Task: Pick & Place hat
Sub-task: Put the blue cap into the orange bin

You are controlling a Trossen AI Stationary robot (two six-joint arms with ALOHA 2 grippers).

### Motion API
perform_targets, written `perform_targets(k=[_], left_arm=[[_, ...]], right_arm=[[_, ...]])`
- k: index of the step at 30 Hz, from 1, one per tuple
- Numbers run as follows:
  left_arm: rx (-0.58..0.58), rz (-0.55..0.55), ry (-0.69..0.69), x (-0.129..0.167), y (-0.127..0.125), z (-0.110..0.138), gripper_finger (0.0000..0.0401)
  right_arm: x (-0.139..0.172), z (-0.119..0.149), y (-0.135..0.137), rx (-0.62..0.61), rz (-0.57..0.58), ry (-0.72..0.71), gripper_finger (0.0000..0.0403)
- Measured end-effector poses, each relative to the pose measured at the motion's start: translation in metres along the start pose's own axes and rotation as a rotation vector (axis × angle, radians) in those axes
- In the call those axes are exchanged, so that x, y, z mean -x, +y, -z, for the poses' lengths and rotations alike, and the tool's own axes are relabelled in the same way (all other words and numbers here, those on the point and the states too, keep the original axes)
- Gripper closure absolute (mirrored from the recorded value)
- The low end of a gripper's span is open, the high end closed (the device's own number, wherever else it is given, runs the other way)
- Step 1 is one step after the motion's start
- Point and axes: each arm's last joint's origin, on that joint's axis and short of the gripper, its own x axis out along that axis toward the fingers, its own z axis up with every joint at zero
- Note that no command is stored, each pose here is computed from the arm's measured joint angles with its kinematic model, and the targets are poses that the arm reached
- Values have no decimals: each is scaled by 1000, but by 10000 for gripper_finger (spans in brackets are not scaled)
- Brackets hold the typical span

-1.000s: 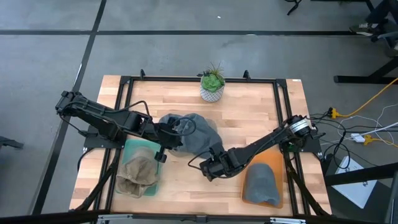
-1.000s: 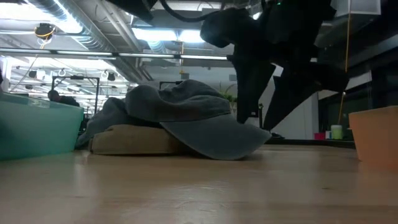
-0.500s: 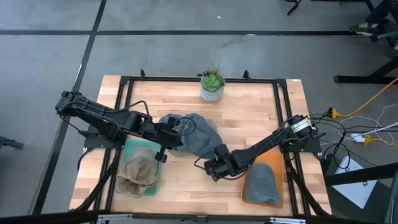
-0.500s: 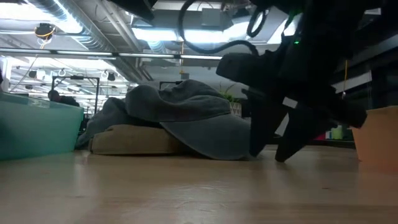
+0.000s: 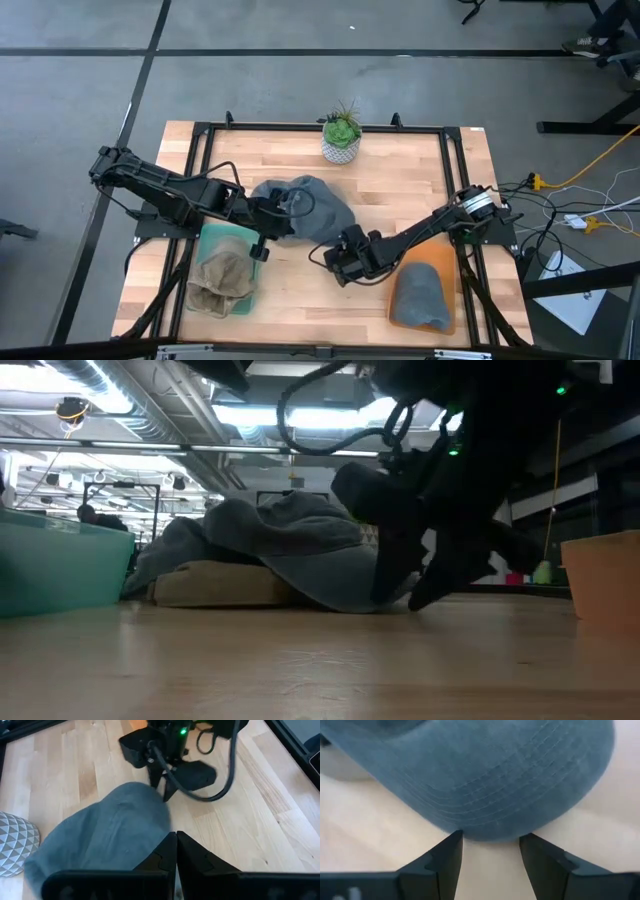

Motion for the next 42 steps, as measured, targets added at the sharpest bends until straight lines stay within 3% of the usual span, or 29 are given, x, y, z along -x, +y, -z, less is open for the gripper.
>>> perform_targets(k=[20, 26, 33, 42], left_arm=[[53, 0, 0, 0, 0, 0, 398], [58, -1, -13, 0, 0, -1, 395], [69, -5, -53, 0, 1, -5, 398], [64, -5, -55, 1, 1, -5, 394]], right_arm=[[4, -11, 17, -39, -112, -340, 211], [9, -17, 29, -44, -173, -452, 264], [11, -20, 31, -33, -163, -527, 382], [33, -20, 33, 124, -134, -606, 396]])
